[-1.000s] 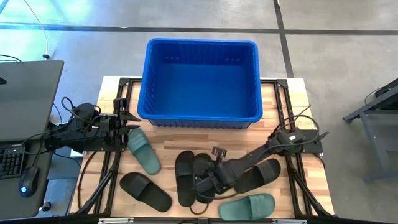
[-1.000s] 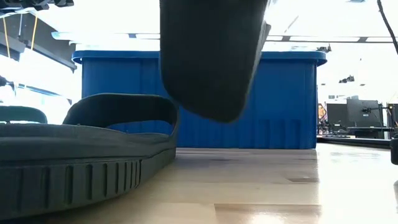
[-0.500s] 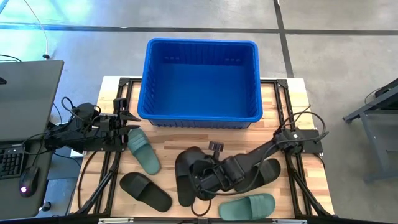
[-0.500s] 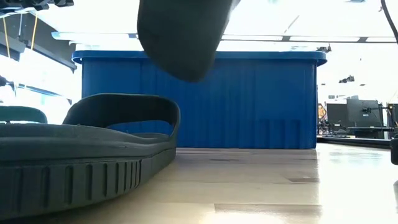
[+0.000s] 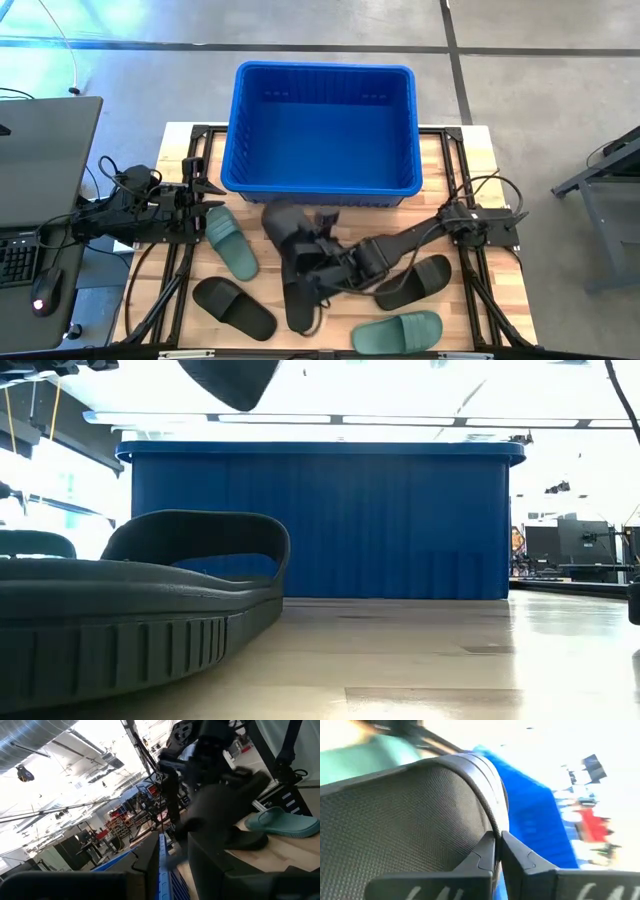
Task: Pick and place slides into bin
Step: Put the black slide into the blue bin
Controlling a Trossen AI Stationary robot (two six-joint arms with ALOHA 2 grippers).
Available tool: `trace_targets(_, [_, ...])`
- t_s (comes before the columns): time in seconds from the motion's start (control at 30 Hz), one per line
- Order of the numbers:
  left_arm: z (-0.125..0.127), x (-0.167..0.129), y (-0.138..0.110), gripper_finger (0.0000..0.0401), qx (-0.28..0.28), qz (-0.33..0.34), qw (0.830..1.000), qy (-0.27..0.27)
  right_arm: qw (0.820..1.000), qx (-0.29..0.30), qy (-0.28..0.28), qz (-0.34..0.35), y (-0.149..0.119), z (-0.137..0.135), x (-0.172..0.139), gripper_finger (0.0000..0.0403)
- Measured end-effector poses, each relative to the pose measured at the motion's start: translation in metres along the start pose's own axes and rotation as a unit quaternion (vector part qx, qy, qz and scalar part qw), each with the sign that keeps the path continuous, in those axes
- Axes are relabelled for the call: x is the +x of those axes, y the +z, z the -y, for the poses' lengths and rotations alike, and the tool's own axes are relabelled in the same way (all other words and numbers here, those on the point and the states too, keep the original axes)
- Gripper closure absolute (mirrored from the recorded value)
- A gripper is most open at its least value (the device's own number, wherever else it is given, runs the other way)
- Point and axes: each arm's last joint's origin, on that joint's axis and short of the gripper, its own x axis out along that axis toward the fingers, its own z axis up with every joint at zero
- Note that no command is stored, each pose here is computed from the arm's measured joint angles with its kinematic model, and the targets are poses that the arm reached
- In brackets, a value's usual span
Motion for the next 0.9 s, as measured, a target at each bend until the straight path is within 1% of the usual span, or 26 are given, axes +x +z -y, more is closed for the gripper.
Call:
trace_targets(0.13, [0.000,0.000,0.000,0.0311,0.000,0.001,1.000,0.000,0.995,-0.021,-0.094,-0.022,0.001,0.019,0.022,0.0403])
trace_targets(0.17, [0.000,0.000,0.000,0.0311,0.001,0.002,1.000,0.001,0.993,-0.025,-0.109,-0.031,0.000,0.025,0.030,0.0403])
trace_targets(0.23, [-0.001,0.000,0.001,0.0311,0.002,0.005,1.000,0.003,0.991,-0.023,-0.123,-0.046,-0.002,0.036,0.046,0.0403])
trace_targets(0.3, [-0.001,0.000,0.001,0.0311,0.002,0.006,1.000,0.004,0.992,-0.005,-0.115,-0.053,-0.004,0.049,0.065,0.0403])
trace_targets(0.43, [-0.001,0.000,0.001,0.0311,0.002,0.006,1.000,0.004,0.996,0.031,-0.070,-0.049,-0.008,0.080,0.108,0.0403])
trace_targets(0.53, [-0.001,0.000,0.001,0.0311,0.002,0.006,1.000,0.004,0.995,0.057,-0.063,-0.045,-0.016,0.108,0.140,0.0403])
trace_targets(0.67, [-0.001,0.000,0.001,0.0311,0.002,0.006,1.000,0.004,0.992,0.096,-0.067,-0.046,-0.034,0.149,0.179,0.0403])
trace_targets(0.73, [-0.001,0.000,0.001,0.0311,0.002,0.006,1.000,0.004,0.991,0.118,-0.053,-0.038,-0.045,0.169,0.197,0.0403])
trace_targets(0.83, [-0.001,0.000,0.001,0.0311,0.002,0.006,1.000,0.004,0.987,0.155,-0.034,-0.027,-0.064,0.187,0.222,0.0403])
trace_targets(0.9, [-0.001,0.000,0.001,0.0311,0.002,0.006,1.000,0.004,0.985,0.166,-0.026,-0.030,-0.075,0.192,0.235,0.0403])
